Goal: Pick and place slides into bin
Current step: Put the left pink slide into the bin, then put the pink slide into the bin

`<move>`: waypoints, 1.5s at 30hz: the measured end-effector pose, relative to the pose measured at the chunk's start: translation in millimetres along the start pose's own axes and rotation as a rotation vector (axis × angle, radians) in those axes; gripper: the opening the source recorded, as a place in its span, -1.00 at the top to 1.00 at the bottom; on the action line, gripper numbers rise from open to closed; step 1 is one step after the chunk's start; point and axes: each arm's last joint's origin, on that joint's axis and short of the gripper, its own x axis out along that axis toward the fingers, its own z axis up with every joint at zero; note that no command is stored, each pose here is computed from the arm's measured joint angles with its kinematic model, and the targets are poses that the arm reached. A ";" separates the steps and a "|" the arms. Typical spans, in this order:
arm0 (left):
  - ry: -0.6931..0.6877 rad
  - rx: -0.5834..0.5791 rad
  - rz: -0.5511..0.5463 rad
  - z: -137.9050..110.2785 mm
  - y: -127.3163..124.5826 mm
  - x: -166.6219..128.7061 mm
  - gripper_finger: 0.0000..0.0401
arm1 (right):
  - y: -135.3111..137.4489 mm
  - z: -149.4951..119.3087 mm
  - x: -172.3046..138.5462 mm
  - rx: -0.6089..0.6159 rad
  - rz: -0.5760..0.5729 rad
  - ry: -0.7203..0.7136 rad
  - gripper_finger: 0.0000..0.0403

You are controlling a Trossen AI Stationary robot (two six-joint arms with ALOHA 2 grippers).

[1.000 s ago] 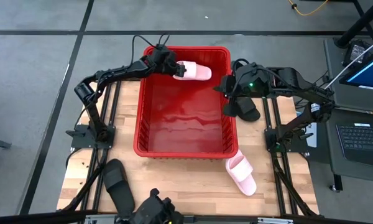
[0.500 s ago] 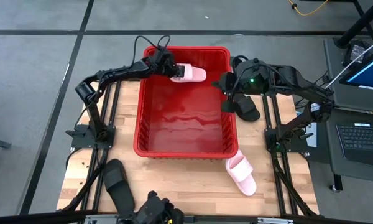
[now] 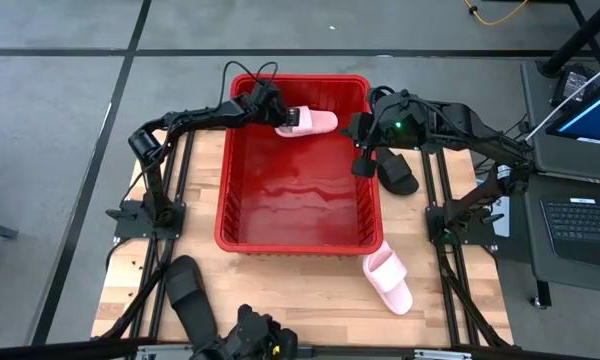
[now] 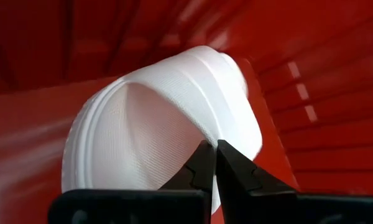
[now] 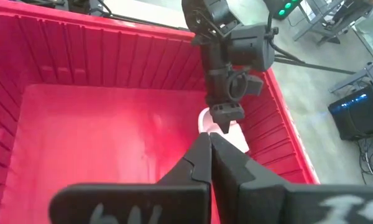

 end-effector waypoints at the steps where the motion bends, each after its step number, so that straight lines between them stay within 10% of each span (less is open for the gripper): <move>1: -0.009 0.000 0.015 0.2 0.5 0.0 0.98 | 0.0 0.0 0.0 0.000 0.000 0.000 0.97; 45: -0.207 0.029 0.157 10.0 1.6 -1.9 0.22 | 0.3 0.0 0.0 0.003 0.010 -0.001 0.97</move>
